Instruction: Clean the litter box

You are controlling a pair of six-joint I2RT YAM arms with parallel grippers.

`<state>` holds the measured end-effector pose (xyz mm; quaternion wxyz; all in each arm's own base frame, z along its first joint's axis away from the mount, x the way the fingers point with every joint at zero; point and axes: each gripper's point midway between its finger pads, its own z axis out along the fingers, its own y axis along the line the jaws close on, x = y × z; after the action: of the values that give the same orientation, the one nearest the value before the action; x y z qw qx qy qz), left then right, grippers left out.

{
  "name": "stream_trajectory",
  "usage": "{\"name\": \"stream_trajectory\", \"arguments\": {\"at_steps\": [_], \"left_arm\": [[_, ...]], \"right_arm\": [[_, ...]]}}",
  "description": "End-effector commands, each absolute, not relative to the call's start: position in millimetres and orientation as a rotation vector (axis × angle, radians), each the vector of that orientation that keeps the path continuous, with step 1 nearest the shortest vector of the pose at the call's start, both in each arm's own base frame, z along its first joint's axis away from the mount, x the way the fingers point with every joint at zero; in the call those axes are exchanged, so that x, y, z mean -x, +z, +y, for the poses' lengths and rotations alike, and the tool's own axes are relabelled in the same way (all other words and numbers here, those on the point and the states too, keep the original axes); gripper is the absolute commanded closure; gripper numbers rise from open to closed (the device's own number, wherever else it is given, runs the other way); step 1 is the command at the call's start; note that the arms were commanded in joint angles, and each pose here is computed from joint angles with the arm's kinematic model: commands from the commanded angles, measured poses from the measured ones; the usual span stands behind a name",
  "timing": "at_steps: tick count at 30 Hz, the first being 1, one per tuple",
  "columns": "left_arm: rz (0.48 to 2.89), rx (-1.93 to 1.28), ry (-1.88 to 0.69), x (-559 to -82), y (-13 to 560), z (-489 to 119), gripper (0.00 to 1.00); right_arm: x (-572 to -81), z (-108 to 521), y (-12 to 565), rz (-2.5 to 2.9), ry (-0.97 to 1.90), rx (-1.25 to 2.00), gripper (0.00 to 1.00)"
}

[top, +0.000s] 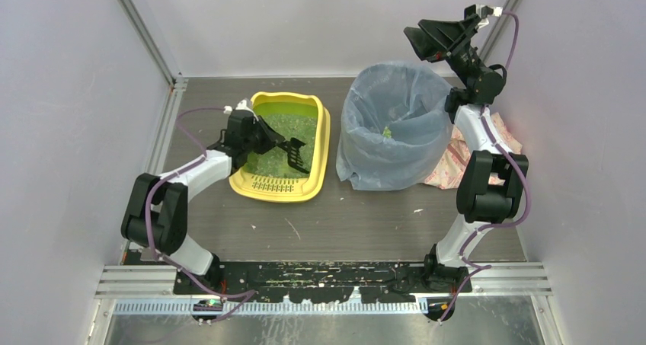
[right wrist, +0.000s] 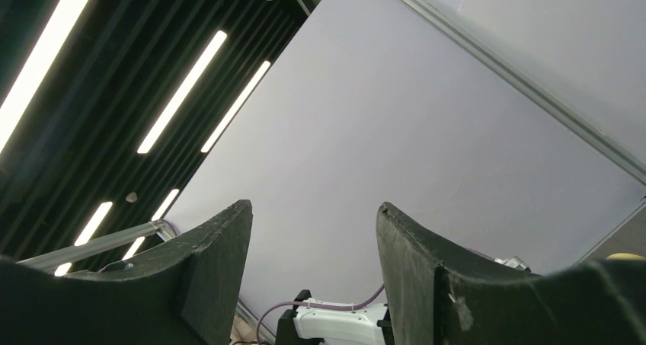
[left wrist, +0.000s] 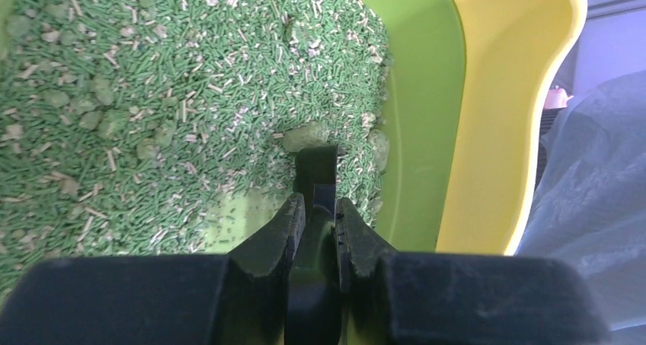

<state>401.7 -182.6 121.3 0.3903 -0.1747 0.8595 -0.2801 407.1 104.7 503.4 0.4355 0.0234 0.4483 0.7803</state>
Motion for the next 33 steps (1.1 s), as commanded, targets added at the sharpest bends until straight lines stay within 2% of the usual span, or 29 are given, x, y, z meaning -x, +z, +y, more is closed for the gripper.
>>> {"name": "stream_trajectory", "arguments": {"at_steps": [1, 8, 12, 23, 29, 33], "left_arm": [[2.287, 0.422, -0.828, -383.7, 95.5, -204.5, 1.00], [2.275, 0.465, -0.967, -384.3, 91.2, -220.7, 1.00], [2.269, 0.476, -0.964, -385.5, 92.7, -217.4, 1.00], [2.180, 0.530, -0.987, -402.4, 123.7, -167.7, 1.00], [2.112, 0.539, -1.105, -410.7, 144.5, -164.1, 1.00], [2.098, 0.530, -1.092, -413.6, 149.2, -159.6, 1.00]], "right_arm": [[-390.4, 107.5, 516.9, 1.071, 1.930, 0.017, 0.34], [-394.7, 108.6, 510.4, 1.088, 1.936, 0.006, 0.34], [-396.6, 108.4, 505.6, 1.101, 1.935, -0.001, 0.34], [-400.9, 108.4, 497.8, 1.114, 1.937, -0.020, 0.34], [-402.7, 108.8, 495.4, 1.118, 1.939, -0.026, 0.34], [-402.9, 108.9, 494.8, 1.120, 1.939, -0.029, 0.34]]}}
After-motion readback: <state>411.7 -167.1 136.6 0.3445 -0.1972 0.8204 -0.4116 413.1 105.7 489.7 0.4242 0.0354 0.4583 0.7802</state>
